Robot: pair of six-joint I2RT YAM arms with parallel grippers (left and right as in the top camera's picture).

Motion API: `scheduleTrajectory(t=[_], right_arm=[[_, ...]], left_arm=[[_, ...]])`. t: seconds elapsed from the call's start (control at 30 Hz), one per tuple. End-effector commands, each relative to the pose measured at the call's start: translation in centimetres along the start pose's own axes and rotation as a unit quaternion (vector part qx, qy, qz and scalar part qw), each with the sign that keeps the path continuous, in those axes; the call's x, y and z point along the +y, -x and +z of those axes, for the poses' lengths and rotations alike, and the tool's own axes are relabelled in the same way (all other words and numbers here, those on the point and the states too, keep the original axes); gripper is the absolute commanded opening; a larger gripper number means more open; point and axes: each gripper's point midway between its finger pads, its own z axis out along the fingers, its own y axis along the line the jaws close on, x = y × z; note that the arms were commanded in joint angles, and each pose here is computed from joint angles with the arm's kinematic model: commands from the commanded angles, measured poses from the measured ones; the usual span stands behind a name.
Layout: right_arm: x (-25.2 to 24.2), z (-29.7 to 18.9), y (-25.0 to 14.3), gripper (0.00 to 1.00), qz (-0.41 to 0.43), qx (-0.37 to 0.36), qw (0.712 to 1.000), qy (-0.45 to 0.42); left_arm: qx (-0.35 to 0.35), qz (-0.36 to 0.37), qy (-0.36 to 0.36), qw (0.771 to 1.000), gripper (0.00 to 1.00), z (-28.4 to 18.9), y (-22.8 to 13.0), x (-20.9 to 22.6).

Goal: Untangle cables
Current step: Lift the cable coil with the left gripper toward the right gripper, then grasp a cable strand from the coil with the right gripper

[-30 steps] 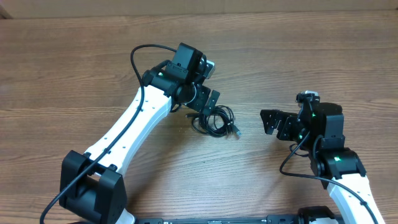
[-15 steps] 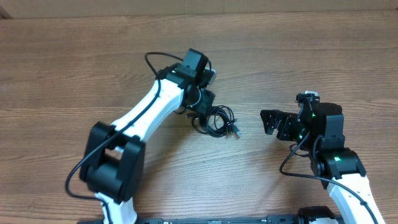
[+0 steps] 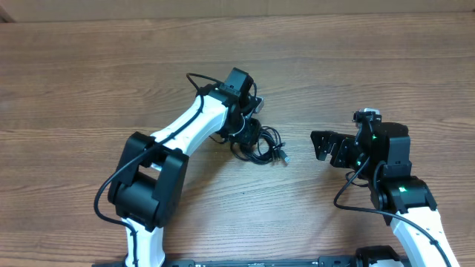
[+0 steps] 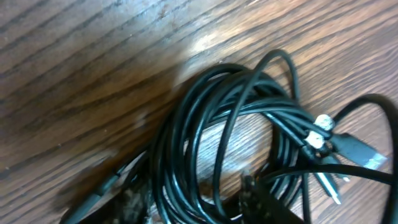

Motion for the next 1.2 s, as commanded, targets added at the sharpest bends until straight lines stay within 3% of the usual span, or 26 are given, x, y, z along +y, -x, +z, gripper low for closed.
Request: scheduleTrajectory(t=[0.0, 0.4, 0.53, 0.6, 0.73, 0.9, 1.0, 1.17], right_arm=[[0.9, -0.5, 1.2, 0.98, -0.004, -0.014, 1.0, 0.011], [0.8, -0.5, 1.1, 0.98, -0.004, -0.012, 1.0, 0.01], [0.8, -0.5, 1.1, 0.98, -0.004, -0.012, 1.0, 0.01], [0.8, -0.5, 1.1, 0.98, -0.004, -0.012, 1.0, 0.01], [0.8, -0.5, 1.1, 0.97, -0.004, -0.012, 1.0, 0.01], [0.8, -0.5, 1.2, 0.98, -0.004, -0.013, 1.0, 0.01], [1.1, -0.5, 1.8, 0.98, -0.008, -0.027, 0.999, 0.016], [2.9, -0.8, 3.8, 0.97, -0.024, -0.063, 0.996, 0.059]], left_arm=[[0.013, 0.001, 0.031, 0.999, 0.44, 0.9, -0.6, 1.0], [0.011, 0.018, 0.035, 0.999, 0.45, 2.3, -1.3, 0.3], [0.003, 0.028, 0.032, 0.999, 0.3, 2.7, -1.0, -0.3], [-0.003, 0.031, 0.031, 0.999, 0.06, 2.6, -0.7, -0.5], [-0.019, 0.032, 0.03, 0.999, 0.04, 1.4, 0.7, -0.8], [-0.055, 0.031, 0.018, 0.998, 0.04, -3.4, 4.1, -2.0], [-0.078, 0.044, -0.025, 0.996, 0.04, -7.0, 5.9, -4.1], [-0.118, 0.125, -0.175, 0.969, 0.04, -12.2, 7.4, -10.8]])
